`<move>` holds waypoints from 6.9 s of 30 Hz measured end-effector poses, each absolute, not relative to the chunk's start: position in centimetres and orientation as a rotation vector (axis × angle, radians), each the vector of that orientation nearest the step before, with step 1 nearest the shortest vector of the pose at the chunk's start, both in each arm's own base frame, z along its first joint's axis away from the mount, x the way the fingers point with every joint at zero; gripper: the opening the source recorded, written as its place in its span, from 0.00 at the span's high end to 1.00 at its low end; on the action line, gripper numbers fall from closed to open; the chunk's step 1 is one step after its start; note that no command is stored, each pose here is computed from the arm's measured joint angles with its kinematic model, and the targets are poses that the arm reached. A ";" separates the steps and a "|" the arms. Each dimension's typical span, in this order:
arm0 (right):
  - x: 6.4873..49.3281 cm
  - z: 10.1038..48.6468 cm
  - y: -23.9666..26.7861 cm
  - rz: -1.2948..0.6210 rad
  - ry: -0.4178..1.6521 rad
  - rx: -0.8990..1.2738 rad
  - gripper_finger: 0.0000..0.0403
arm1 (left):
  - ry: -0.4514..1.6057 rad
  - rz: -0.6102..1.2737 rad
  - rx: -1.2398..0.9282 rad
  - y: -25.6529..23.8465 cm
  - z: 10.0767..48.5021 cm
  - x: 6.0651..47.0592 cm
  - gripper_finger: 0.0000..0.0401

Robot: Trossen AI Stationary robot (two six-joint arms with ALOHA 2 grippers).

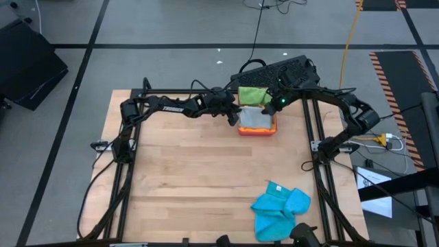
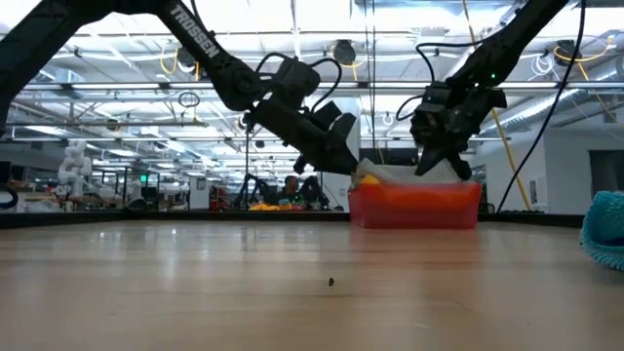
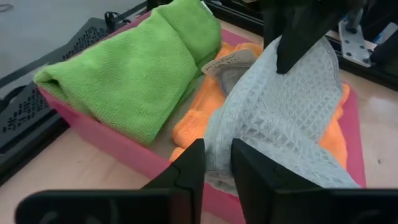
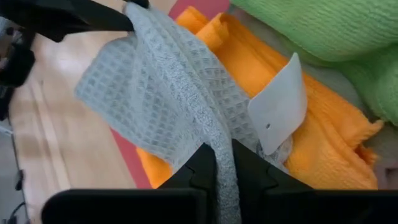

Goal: Fold microfiber towels
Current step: Stack the gray microfiber cloth on top of the yellow microfiber cloth in the red bin, then fold the blue microfiber cloth

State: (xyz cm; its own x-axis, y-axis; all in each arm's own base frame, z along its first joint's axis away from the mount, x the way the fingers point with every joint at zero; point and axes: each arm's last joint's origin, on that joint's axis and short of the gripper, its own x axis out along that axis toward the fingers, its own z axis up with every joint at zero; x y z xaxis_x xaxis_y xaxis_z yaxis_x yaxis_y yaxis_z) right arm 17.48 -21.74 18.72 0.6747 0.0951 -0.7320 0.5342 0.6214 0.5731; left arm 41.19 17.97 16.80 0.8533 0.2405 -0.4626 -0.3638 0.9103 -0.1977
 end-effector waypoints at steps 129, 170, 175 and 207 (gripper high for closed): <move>19.9 15.4 -16.5 -0.486 0.707 0.504 1.00 | 0.589 0.669 -0.405 4.2 32.6 30.6 0.67; 15.0 30.7 7.9 -0.099 1.335 0.731 0.62 | 0.556 0.444 -0.457 -6.5 32.8 30.4 0.67; 15.2 25.8 9.9 -0.010 1.381 0.703 0.59 | 0.590 0.445 -0.463 -7.4 32.5 29.9 0.67; 18.5 13.3 9.7 0.109 1.177 0.394 0.45 | 0.596 0.418 -0.542 -9.3 32.4 29.3 0.67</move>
